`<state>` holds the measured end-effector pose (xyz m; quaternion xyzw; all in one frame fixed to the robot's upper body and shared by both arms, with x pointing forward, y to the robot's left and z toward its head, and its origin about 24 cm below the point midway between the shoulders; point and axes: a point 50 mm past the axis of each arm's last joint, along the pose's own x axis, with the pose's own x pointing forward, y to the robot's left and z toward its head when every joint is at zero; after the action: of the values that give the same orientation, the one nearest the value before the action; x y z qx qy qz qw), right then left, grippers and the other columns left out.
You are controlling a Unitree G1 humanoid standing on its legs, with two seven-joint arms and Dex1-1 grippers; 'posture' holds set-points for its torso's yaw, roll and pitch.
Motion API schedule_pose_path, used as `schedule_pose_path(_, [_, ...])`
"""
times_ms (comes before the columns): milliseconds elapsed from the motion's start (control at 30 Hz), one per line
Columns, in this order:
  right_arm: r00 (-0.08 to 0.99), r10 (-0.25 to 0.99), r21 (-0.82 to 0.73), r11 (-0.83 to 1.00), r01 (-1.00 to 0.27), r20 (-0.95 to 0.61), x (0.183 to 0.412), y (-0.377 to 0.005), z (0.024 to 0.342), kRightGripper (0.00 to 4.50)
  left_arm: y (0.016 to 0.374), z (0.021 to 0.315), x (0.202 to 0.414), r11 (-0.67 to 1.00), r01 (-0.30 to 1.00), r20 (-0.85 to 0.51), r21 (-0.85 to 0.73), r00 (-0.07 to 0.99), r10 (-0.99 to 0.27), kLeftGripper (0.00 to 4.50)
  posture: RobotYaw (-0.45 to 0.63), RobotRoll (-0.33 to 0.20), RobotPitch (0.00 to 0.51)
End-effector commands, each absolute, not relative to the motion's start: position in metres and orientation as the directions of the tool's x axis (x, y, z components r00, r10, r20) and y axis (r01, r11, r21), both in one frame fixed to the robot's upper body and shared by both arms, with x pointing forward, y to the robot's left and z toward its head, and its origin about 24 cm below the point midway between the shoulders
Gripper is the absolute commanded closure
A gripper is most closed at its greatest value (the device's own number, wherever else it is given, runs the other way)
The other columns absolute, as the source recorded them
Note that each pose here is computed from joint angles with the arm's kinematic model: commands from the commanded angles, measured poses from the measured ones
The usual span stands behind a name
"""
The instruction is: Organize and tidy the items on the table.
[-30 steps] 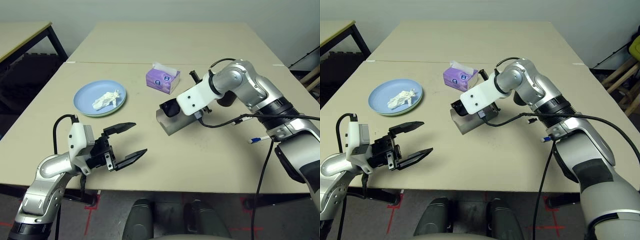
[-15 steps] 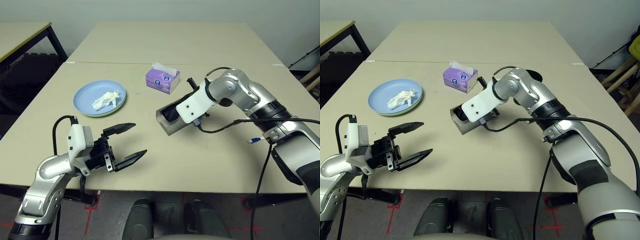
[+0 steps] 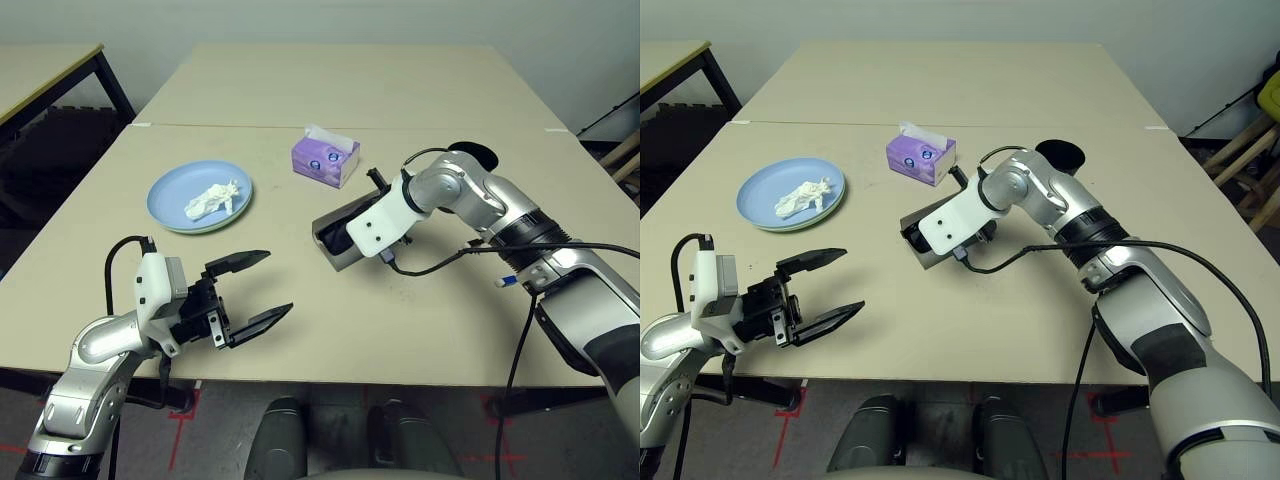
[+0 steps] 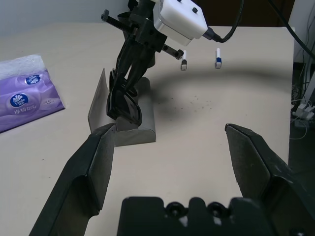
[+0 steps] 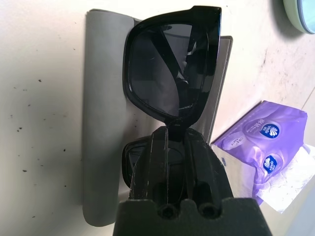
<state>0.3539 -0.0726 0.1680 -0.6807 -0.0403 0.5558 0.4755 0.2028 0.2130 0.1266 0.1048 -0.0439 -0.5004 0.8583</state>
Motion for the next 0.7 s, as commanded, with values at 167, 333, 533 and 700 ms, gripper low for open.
schedule_pose_path(167, [0.397,0.583,-0.703,-0.533,-0.472,-0.709,0.358,-0.071,0.165,4.19,0.211,0.127,0.199,0.478,0.851,-0.04,0.219,0.497,-0.867,0.0,0.25,0.0,0.065])
schedule_pose_path(333, [0.401,0.589,-0.71,-0.528,-0.467,-0.702,0.359,-0.068,0.165,4.19,0.21,0.127,0.198,0.481,0.85,-0.042,0.216,0.5,-0.865,0.0,0.26,0.0,0.069])
schedule_pose_path(533, [0.386,0.589,-0.701,-0.535,-0.471,-0.709,0.356,-0.067,0.159,4.19,0.209,0.129,0.195,0.485,0.848,-0.043,0.213,0.504,-0.863,0.0,0.26,0.0,0.078])
schedule_pose_path(700, [0.37,0.589,-0.691,-0.542,-0.479,-0.719,0.354,-0.068,0.156,4.19,0.208,0.129,0.194,0.486,0.848,-0.046,0.21,0.505,-0.862,0.0,0.26,0.0,0.084])
